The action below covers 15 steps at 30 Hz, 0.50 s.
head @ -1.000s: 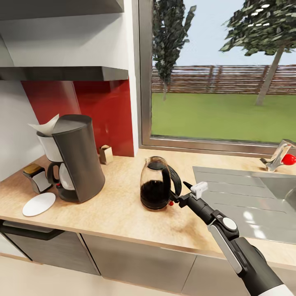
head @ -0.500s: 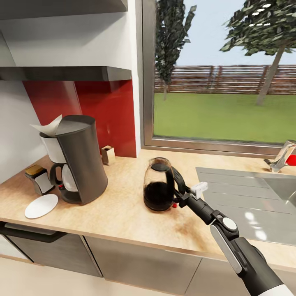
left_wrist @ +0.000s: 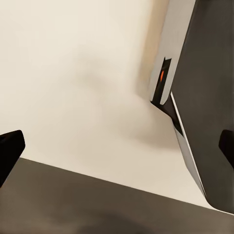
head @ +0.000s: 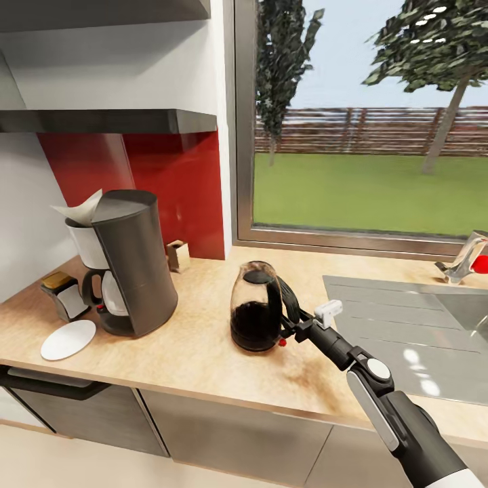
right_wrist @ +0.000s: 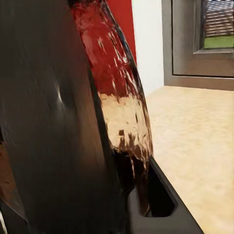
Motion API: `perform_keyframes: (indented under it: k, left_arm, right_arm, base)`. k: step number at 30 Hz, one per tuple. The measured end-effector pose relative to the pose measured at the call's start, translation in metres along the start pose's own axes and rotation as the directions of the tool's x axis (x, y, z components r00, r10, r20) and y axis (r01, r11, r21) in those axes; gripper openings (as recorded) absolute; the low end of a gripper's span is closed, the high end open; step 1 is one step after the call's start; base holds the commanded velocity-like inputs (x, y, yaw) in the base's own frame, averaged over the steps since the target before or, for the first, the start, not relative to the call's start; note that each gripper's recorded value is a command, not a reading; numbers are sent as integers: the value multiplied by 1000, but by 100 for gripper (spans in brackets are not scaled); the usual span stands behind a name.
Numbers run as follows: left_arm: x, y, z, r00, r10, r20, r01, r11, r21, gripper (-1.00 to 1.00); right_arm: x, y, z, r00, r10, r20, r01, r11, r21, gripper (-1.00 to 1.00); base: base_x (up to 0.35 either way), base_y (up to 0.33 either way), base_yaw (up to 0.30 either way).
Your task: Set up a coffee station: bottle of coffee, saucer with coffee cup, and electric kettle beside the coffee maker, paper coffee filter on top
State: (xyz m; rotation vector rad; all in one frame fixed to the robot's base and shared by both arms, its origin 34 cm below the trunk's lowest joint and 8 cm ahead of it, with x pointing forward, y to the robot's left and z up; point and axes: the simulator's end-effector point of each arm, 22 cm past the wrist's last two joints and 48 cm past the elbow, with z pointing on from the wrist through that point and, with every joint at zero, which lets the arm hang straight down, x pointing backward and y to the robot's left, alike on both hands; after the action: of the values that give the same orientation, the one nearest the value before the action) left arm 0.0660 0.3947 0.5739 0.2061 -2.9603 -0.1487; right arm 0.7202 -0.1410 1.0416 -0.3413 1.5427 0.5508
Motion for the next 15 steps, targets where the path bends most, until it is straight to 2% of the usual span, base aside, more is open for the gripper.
perform_keyframes:
  k: [15]
  left_arm:
    - [0,0,0,1000,0,0,0,1000,0,100]
  right_arm:
    - [-1,0,2,1000,7,4,-7,1000,7,-100]
  base:
    - [0,0,0]
